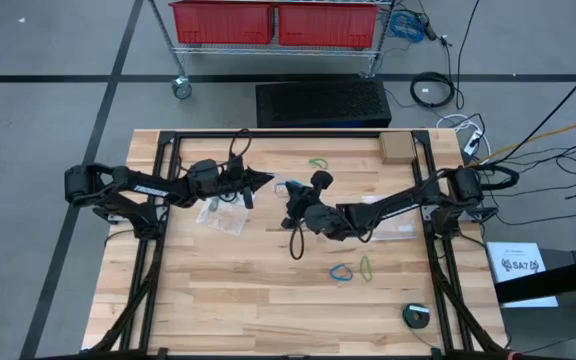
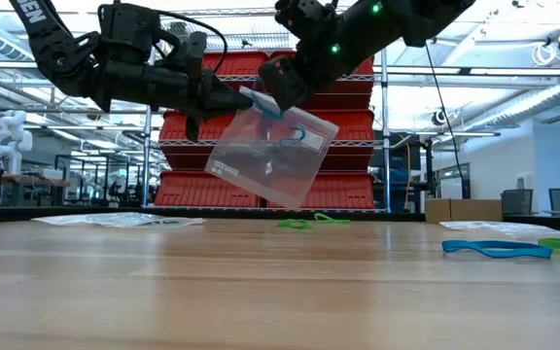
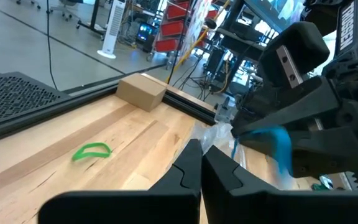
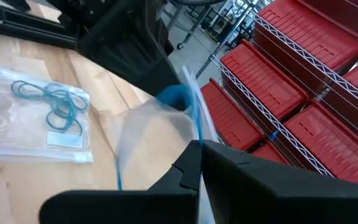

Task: Sort rubber bands
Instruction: Put the blue rubber band into the bottom left transparent zip bag

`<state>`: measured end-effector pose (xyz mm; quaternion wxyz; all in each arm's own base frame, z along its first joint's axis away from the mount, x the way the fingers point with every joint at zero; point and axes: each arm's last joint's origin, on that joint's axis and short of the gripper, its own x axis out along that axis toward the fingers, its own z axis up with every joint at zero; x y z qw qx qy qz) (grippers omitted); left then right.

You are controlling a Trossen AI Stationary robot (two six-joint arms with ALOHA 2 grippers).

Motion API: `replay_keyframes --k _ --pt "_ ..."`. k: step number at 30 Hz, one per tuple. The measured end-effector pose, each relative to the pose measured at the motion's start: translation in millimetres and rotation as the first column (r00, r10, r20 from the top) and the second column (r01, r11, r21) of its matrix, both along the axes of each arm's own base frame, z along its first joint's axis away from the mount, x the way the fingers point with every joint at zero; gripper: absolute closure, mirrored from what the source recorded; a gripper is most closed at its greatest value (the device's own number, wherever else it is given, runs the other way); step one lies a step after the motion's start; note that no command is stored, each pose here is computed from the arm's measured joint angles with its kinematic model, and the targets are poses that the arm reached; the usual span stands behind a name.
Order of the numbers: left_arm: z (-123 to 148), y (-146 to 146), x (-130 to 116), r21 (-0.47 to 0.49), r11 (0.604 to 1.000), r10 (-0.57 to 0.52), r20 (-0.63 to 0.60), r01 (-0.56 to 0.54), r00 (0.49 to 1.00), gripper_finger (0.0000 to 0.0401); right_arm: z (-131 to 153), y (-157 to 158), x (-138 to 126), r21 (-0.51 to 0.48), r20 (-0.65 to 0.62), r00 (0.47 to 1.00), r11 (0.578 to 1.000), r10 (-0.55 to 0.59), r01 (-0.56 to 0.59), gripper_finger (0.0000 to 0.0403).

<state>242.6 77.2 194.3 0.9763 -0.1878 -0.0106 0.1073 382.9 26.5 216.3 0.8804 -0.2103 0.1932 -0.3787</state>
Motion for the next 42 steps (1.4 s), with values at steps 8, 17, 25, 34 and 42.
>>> replay_keyframes --k 8,17,25,34,42 --pt "-0.1 0.1 0.0 0.000 1.000 0.000 -0.001 0.000 1.000 0.0399 -0.2 -7.8 -1.6 0.007 -0.024 1.000 1.000 -0.015 0.015 0.0403" --pt "-0.1 0.0 0.0 0.000 1.000 -0.003 -0.001 0.003 1.000 0.0399 -9.3 -26.8 -1.7 0.092 -0.043 0.999 0.996 -0.012 0.016 0.0403" --pt "-0.3 -0.3 0.1 -0.001 1.000 -0.015 -0.003 0.015 1.000 0.0399 -10.5 -36.9 0.3 0.179 -0.003 0.999 0.983 0.045 -0.044 0.0403" --pt "-0.7 -0.5 0.1 -0.005 1.000 -0.015 -0.006 0.015 1.000 0.0399 -11.8 -29.5 -0.1 0.210 0.014 0.998 0.976 0.054 -0.056 0.0403" --pt "-0.7 -0.5 0.1 -0.006 1.000 -0.015 -0.006 0.015 1.000 0.0399 -12.8 -25.7 -2.2 0.183 -0.002 1.000 0.983 0.003 -0.003 0.0403"
